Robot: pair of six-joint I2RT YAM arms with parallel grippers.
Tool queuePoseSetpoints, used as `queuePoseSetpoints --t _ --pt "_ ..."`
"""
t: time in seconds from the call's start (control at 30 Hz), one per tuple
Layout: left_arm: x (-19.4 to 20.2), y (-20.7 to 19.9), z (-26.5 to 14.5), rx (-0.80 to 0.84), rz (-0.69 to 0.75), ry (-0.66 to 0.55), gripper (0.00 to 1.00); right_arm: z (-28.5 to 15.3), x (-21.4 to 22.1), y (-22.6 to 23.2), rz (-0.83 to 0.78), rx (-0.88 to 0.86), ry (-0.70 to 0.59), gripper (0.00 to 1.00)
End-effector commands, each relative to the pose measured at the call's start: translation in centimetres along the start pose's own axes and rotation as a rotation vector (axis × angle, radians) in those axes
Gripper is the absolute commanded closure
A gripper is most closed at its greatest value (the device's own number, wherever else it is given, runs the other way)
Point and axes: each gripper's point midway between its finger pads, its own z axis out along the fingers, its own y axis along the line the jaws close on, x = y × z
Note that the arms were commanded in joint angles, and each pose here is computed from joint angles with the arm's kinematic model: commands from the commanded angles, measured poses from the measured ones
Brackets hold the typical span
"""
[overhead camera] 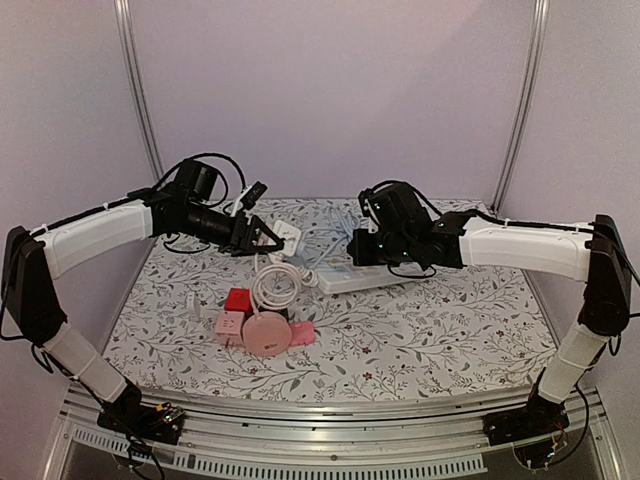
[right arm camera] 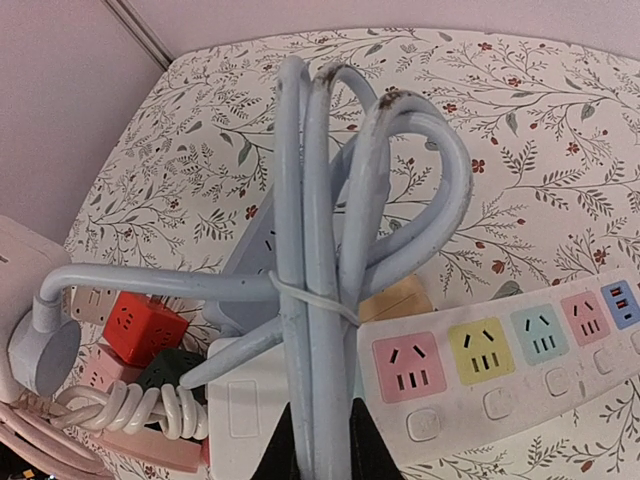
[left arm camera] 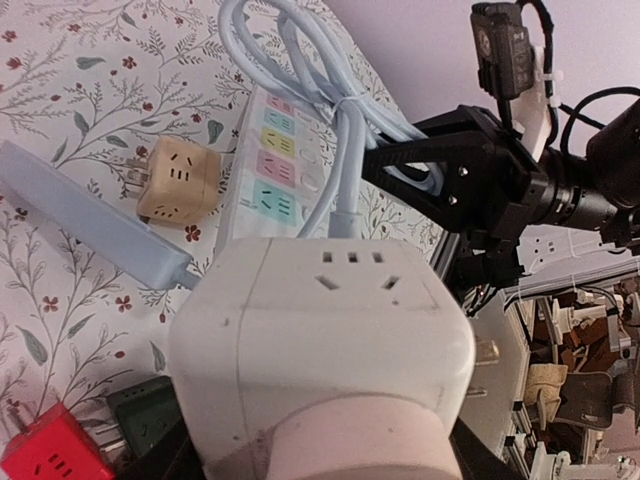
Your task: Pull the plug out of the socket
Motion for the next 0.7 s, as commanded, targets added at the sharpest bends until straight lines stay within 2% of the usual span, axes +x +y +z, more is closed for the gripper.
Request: queuePoseSetpoints --t 0.0,0.57,0.6,0.67 --pt "-4.2 0.5 -3.4 -0.047 0.035 -0.17 0.87 -1.0 0.6 -4.2 0.027 0.163 0.011 1.0" --pt "-4.1 0.6 -3.5 -0.067 0.05 -0.172 0.88 -1.0 0.8 -4.9 0.064 0.148 0.027 1.0" --pt "-4.0 0.2 -3.4 -0.049 0.063 -0.163 0.87 -1.1 0.8 -4.4 0.047 0.126 0.031 0.97" --pt "-3.5 -1.3 -2.8 0.005 0.104 -0.128 0.87 -1.4 0.8 -3.4 0.009 0.067 0.049 0.71"
